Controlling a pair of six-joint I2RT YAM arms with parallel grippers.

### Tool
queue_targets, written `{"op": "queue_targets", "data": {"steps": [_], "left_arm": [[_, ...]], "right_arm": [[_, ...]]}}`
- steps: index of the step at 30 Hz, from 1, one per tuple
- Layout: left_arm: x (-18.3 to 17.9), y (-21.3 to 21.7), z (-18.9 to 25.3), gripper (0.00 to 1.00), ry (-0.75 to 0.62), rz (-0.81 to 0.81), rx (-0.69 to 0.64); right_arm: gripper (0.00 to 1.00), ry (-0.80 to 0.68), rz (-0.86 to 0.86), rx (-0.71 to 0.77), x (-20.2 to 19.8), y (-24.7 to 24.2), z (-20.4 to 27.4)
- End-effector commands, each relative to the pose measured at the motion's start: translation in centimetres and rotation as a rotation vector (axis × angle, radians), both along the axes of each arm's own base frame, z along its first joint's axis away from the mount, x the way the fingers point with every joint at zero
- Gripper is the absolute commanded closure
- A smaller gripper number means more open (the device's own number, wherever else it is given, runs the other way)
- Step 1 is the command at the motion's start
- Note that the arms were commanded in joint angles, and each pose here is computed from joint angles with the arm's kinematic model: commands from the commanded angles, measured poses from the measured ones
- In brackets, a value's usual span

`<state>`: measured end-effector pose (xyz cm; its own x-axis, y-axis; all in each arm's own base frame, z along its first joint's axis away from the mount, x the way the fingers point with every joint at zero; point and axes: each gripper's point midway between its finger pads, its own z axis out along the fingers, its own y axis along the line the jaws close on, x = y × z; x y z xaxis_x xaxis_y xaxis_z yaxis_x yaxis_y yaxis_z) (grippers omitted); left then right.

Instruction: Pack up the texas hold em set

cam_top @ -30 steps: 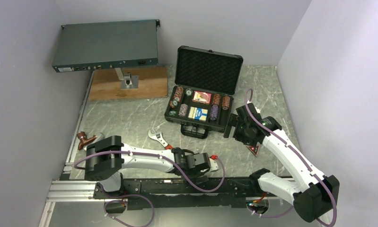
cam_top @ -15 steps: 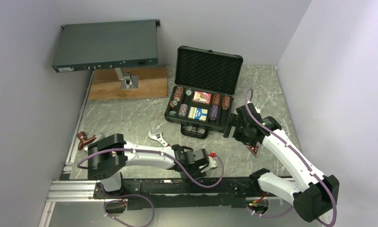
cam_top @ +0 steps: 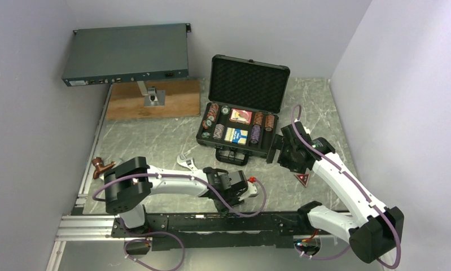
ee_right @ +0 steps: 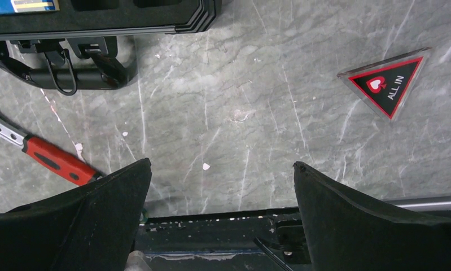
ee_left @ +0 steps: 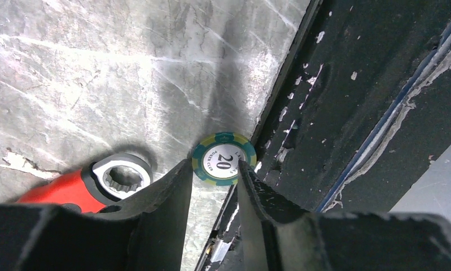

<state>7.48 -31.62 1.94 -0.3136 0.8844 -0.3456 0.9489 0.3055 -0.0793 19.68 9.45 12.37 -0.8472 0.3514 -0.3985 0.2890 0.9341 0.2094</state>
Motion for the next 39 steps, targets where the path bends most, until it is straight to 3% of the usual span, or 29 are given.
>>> {"op": "queue_targets", "data": {"steps": [1,14,18,25,26,27,34,38,39], "left_arm": [[1.3,-0.9,0.7,0.68,-0.016,-0.005,-0.04],[4.3,-1.8,5.0,0.68,-0.064,0.051,-0.103],[4.8,-1.1,5.2,0.46,-0.09,0.064,-0.084],[4.3,1.1,4.7,0.26,-0.132,0.223,0.017],[4.3,1.2,4.7,0.1,-0.138,0.257,0.025],[4.4,1.2,4.7,0.02,-0.148,0.293,0.036],[4.7,0.4,5.3,0.0,-0.28,0.587,0.084],[4.0,-0.5,4.5,0.0,-0.23,0.685,0.075],[4.1,-0.4,4.5,0.09,-0.23,0.711,0.082]], "right_arm": [[0.01,-0.064,-0.021,0.002,1.5,0.0,1.8],[0.0,-0.108,-0.044,-0.004,2.0,-0.3,2.5],[0.0,-0.12,-0.048,-0.008,2.1,-0.5,2.7],[0.0,-0.091,-0.043,-0.002,0.9,-0.6,1.8],[0.0,-0.083,-0.041,0.0,0.7,-0.6,1.5],[0.0,-0.08,-0.039,0.004,0.4,-0.7,1.3],[0.0,-0.029,-0.005,0.007,-0.9,-0.6,-0.5],[0.0,-0.013,0.021,0.0,-1.0,-0.5,-1.0],[0.0,-0.012,0.027,-0.002,-1.0,-0.5,-1.1]]}}
